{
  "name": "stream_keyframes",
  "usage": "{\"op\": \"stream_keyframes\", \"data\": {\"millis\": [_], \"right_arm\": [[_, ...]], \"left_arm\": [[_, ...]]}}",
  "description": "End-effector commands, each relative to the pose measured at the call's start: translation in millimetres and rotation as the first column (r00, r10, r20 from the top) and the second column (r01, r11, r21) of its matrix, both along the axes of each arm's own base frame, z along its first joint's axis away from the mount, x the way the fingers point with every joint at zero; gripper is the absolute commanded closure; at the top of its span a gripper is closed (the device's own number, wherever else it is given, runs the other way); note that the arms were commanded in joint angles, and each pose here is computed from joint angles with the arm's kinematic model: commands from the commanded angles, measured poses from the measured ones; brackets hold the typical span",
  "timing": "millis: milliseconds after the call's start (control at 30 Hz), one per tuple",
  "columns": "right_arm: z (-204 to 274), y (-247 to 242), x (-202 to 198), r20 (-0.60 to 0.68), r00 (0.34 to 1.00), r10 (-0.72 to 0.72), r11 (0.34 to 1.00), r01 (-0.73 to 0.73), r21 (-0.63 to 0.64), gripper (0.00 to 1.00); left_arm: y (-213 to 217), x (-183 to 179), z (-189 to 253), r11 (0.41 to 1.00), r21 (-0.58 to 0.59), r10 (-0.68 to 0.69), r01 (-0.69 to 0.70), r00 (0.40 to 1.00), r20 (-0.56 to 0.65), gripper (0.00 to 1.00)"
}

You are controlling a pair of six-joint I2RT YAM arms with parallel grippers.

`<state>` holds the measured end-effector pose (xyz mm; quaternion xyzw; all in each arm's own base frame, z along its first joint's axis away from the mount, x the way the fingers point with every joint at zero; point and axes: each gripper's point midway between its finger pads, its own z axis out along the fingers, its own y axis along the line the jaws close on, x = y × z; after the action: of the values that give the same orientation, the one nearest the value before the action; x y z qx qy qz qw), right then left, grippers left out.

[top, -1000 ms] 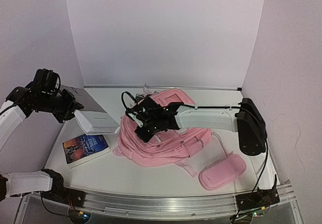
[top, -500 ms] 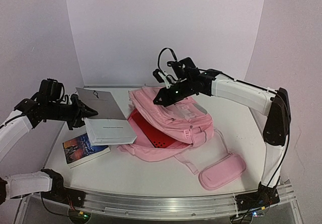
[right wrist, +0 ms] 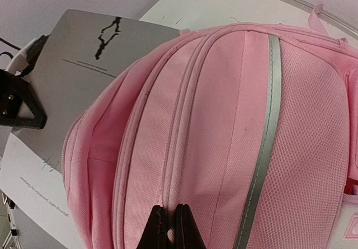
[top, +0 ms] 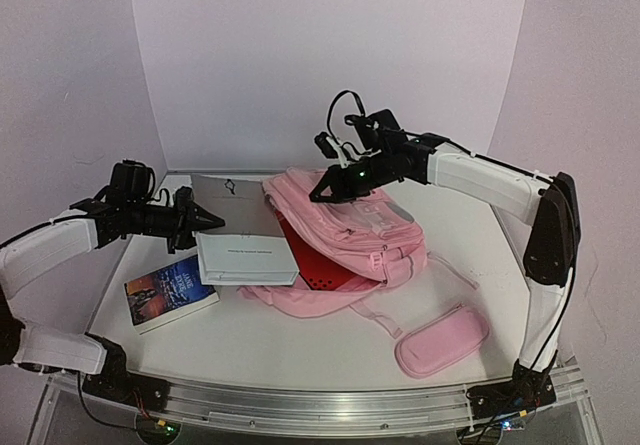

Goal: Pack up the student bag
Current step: Place the book in the student bag.

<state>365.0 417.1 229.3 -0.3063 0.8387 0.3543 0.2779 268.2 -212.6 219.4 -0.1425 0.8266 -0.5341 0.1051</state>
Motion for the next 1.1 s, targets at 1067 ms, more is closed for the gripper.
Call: {"op": "stream_keyframes", "data": {"millis": [1067], "right_arm": [[104.1,28.6,-22.2,0.032,0.995,0.095,0.942,-0.100,0.320,1.00]], "left_arm": [[-138.8,94.4,-25.7,0.990,-0.069,-0.103,0.122,0.967,0.232,1.00]]}}
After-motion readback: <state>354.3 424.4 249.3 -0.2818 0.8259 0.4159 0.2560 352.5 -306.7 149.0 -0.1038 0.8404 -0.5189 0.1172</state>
